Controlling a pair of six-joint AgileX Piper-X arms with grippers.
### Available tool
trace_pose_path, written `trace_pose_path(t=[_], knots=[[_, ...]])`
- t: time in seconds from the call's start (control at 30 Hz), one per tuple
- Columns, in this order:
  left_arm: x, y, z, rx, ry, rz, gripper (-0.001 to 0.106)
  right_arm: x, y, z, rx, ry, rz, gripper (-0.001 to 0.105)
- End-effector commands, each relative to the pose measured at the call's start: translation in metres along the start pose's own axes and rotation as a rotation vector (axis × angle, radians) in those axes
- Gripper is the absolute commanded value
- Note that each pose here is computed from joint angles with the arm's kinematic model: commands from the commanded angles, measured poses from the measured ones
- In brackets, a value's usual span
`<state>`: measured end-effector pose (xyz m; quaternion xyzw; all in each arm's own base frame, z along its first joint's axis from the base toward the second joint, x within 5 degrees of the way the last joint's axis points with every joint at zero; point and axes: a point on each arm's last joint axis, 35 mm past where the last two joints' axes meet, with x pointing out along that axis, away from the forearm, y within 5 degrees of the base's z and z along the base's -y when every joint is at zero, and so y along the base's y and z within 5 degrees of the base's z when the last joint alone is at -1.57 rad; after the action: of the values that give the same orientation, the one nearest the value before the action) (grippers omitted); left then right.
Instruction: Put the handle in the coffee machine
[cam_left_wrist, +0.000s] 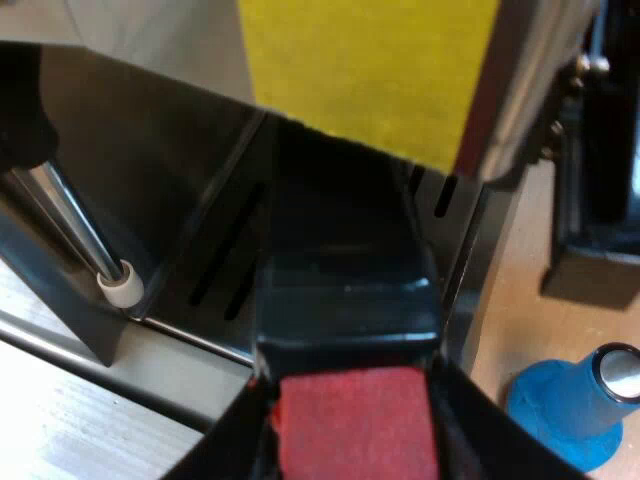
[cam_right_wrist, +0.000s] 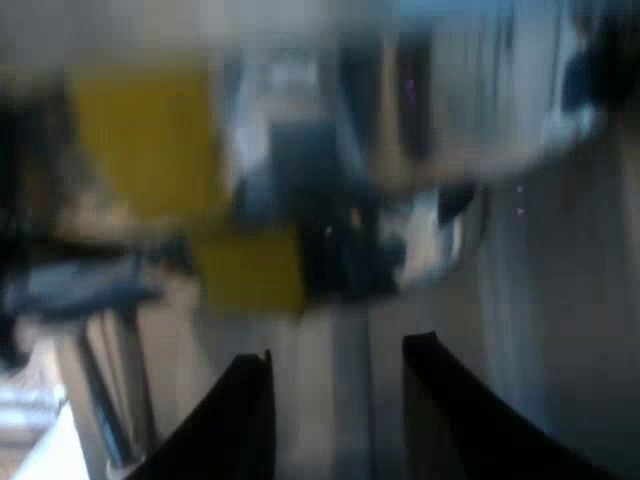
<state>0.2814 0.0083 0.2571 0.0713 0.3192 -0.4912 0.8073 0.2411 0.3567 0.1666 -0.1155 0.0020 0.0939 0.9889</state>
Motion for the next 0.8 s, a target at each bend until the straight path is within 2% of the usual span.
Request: trace_pose_path(t=[0.03,0.57,0.73,0.8], knots=[[-0.008,-0.008,0.015,0.05,-0.114,-0.065,0.0,0.009,-0.003,0.01,0.028,-0.024,-0.02,0.033],[-0.008,-0.008,0.015,0.05,-0.114,-0.065,0.0,0.013,-0.004,0.02,0.061,-0.056,-0.037,0.033],[-0.008,-0.008,0.015,0.05,-0.114,-0.065,0.0,0.012,-0.005,0.022,0.041,-0.068,-0.045,0.033],[-0.008,-0.008,0.015,0.05,-0.114,-0.065,0.004,0.012,-0.005,0.024,0.044,-0.083,-0.048,0.033]])
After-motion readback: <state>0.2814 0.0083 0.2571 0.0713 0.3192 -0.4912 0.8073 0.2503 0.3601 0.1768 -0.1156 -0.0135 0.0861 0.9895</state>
